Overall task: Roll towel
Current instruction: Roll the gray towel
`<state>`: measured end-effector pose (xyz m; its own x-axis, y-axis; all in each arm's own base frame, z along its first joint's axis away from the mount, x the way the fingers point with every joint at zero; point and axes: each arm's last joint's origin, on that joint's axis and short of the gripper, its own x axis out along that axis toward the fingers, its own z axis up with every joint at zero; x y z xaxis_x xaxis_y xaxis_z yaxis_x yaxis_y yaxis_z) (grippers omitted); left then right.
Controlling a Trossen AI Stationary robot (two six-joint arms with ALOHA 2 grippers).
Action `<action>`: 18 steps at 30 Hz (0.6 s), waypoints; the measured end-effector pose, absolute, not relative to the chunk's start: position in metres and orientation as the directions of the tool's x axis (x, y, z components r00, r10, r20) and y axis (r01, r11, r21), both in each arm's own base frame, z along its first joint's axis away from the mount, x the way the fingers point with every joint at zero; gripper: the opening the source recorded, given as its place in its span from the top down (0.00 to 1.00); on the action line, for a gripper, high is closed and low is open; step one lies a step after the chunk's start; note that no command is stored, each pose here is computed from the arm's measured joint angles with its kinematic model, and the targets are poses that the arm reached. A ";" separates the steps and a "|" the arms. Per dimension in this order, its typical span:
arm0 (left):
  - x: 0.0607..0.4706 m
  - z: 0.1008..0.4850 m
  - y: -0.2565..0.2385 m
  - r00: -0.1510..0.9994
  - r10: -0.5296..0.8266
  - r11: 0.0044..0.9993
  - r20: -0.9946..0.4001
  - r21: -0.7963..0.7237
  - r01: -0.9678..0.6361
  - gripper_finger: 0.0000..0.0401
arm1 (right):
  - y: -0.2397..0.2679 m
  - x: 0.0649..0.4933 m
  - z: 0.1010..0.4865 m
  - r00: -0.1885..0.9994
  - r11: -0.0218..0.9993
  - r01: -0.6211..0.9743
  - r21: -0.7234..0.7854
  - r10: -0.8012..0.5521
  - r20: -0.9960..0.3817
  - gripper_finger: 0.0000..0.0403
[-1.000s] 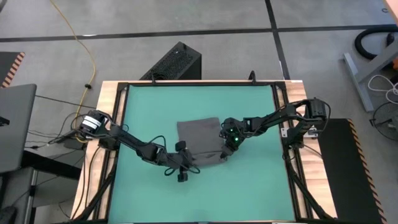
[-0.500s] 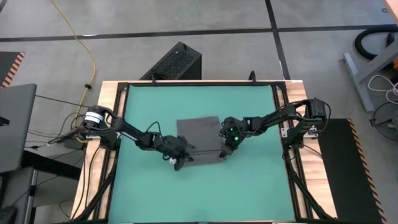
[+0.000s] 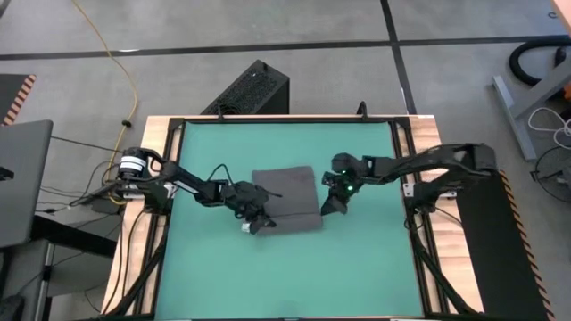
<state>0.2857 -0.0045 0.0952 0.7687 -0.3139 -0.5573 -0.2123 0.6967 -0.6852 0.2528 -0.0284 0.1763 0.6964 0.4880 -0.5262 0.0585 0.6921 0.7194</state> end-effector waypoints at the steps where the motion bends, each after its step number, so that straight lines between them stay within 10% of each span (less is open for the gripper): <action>1: 0.286 0.095 -0.003 0.769 -0.318 0.687 -0.555 -0.694 -0.216 0.98 | -0.023 0.249 0.184 0.705 0.737 0.019 0.675 0.469 -0.532 0.54; 8: 0.285 0.096 0.009 0.766 -0.353 0.623 -0.537 -0.746 -0.236 0.97 | 0.050 0.240 0.202 0.793 0.979 -0.154 0.136 0.205 -0.574 0.55; 18: 0.285 0.095 0.010 0.767 -0.339 0.588 -0.545 -0.759 -0.279 0.97 | 0.092 0.250 0.172 0.823 0.951 -0.097 -0.293 -0.090 -0.561 0.49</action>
<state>0.2852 0.0098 0.0953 0.7670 -0.3392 -0.5447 -0.2793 0.5877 -0.7593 0.2501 0.0919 0.1719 0.8228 -0.0895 -0.5613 -0.0966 0.9511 -0.2933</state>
